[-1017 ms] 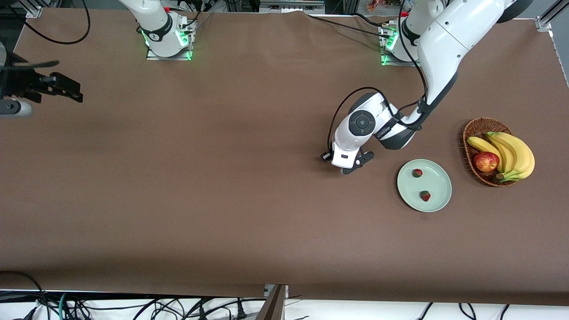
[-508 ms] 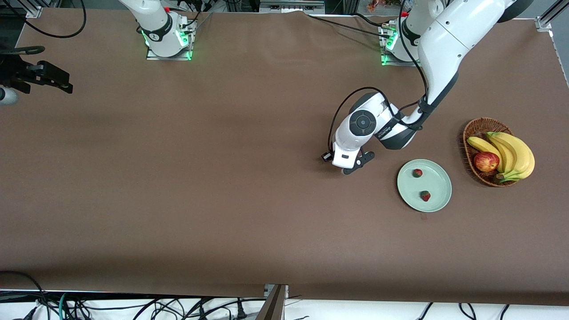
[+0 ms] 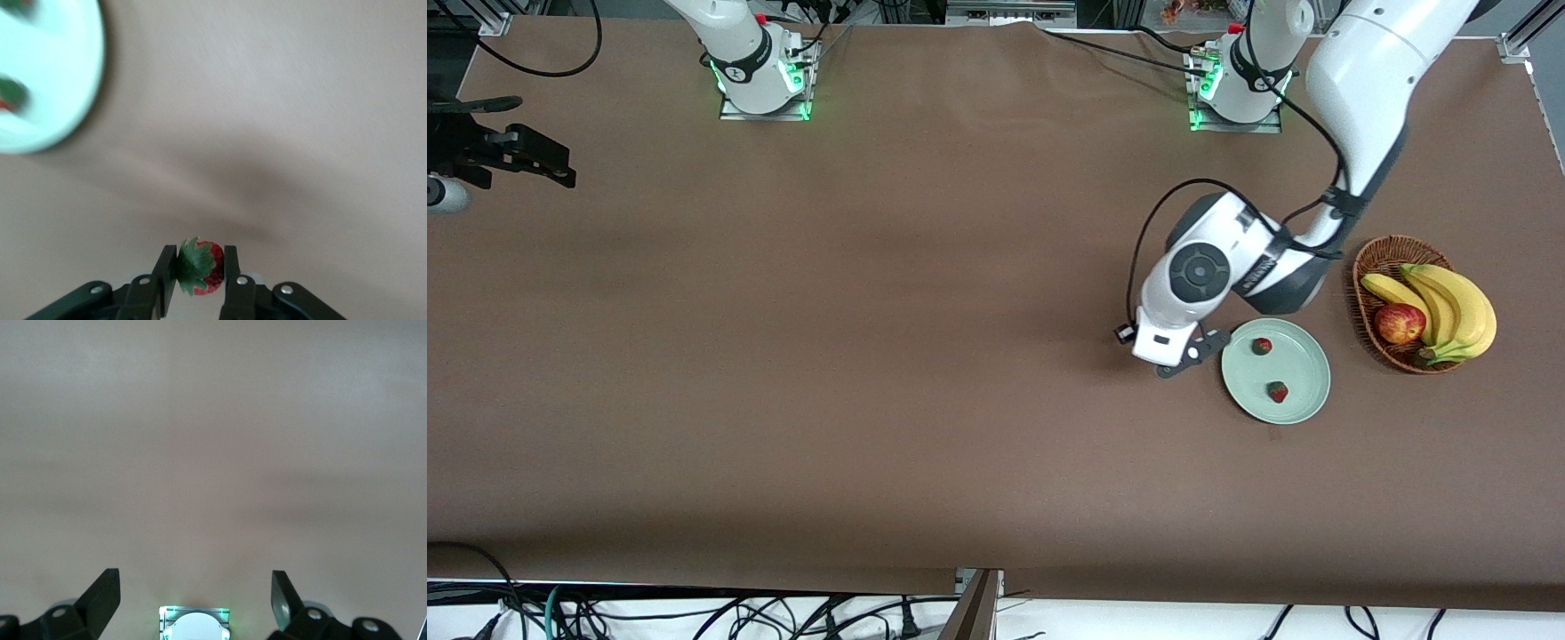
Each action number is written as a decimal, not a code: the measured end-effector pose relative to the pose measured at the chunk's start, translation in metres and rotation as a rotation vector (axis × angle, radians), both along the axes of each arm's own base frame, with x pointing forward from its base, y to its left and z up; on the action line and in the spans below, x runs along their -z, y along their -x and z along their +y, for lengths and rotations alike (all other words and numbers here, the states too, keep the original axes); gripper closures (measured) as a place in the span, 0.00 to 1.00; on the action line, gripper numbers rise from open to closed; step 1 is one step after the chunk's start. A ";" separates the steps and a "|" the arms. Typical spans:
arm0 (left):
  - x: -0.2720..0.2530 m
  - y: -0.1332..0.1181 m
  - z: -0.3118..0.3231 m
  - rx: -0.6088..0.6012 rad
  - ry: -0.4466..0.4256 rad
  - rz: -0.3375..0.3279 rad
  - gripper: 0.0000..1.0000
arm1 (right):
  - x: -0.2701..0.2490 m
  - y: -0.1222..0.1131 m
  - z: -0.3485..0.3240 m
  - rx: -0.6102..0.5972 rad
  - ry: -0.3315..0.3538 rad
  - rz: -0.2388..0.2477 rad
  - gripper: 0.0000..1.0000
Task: Collect all strawberries into plate
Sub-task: 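Carry the strawberry over the plate and open the left gripper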
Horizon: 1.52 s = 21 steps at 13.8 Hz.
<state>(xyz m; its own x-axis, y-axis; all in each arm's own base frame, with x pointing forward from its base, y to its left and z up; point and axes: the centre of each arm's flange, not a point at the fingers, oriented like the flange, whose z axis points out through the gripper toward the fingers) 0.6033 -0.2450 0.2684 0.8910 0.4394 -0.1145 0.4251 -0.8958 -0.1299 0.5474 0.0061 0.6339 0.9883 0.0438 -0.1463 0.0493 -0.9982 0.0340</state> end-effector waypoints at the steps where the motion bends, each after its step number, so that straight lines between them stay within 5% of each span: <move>1: -0.003 -0.008 0.021 0.052 0.003 0.016 0.67 | 0.001 -0.001 0.000 0.000 0.000 0.002 0.00; 10: 0.021 -0.038 0.184 0.356 0.111 0.100 0.67 | 0.006 -0.004 0.000 -0.001 0.000 0.010 0.00; 17: 0.003 -0.043 0.171 0.378 0.114 0.071 0.01 | 0.006 -0.004 0.000 -0.001 0.000 0.007 0.00; 21: -0.058 -0.046 0.152 0.407 0.086 0.069 0.00 | 0.006 -0.004 0.000 -0.001 0.000 0.005 0.00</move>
